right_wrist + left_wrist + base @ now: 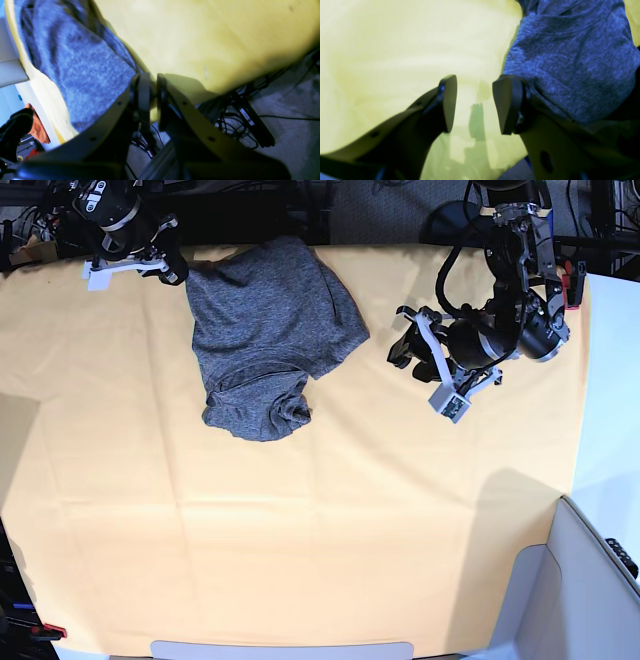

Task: Fold the T-shirt properly
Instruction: 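Hold and smooth the bundle's edge with the right gripper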

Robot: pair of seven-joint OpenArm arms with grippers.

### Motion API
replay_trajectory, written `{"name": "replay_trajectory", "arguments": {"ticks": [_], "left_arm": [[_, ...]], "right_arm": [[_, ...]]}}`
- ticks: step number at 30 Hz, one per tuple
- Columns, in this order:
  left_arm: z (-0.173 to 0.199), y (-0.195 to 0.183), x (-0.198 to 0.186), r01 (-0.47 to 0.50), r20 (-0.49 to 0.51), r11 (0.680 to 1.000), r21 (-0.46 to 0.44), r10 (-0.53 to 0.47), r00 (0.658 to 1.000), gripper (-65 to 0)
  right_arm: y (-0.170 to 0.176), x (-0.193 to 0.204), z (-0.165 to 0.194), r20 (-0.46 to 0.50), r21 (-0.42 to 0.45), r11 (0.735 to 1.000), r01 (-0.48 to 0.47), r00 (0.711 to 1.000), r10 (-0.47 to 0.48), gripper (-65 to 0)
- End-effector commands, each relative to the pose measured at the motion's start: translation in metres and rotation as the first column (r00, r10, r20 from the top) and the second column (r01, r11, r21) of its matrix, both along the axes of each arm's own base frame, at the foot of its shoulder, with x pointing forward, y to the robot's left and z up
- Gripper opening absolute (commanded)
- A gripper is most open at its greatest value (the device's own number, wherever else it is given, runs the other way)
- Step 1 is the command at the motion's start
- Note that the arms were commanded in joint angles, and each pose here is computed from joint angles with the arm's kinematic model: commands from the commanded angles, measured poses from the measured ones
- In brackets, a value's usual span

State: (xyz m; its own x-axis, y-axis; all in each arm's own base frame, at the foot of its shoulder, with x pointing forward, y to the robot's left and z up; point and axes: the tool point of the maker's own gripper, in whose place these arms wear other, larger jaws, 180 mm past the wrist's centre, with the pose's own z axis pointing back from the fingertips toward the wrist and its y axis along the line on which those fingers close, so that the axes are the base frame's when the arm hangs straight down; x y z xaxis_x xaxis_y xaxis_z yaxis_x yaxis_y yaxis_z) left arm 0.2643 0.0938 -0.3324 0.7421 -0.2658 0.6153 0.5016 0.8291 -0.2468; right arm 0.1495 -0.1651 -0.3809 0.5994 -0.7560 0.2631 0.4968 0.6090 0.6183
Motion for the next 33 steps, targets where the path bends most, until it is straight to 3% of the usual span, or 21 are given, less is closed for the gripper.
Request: {"name": "replay_trajectory", "arguments": {"ticks": [1,9,14,16,33], "left_arm": [[0.009,-0.001,0.006,0.002,0.036,1.0,-0.01,-0.001,0.999,-37.8],[0.009,-0.001,0.005,0.002,0.035,1.0,-0.01,-0.001,0.999,-37.8],[0.009,-0.001,0.005,0.002,0.035,1.0,-0.01,-0.001,0.999,-37.8],[0.009,-0.001,0.005,0.002,0.035,1.0,-0.01,-0.001,0.999,-37.8],[0.009,-0.001,0.005,0.001,0.033,1.0,-0.01,-0.001,0.999,-37.8]], "right_arm": [[-0.001,0.002,0.006,0.024,-0.008,1.0,0.0,1.0,0.0,-61.5],[0.001,0.014,0.011,0.053,-0.005,1.0,-0.01,0.999,0.01,-59.7],[0.005,0.021,0.013,0.069,0.002,1.0,-0.02,0.997,0.019,-45.0],[0.012,0.022,0.013,0.071,0.013,0.999,-0.038,0.997,0.037,-42.6],[0.033,0.028,0.019,0.106,0.078,0.995,-0.062,0.993,0.053,-42.5]]}}
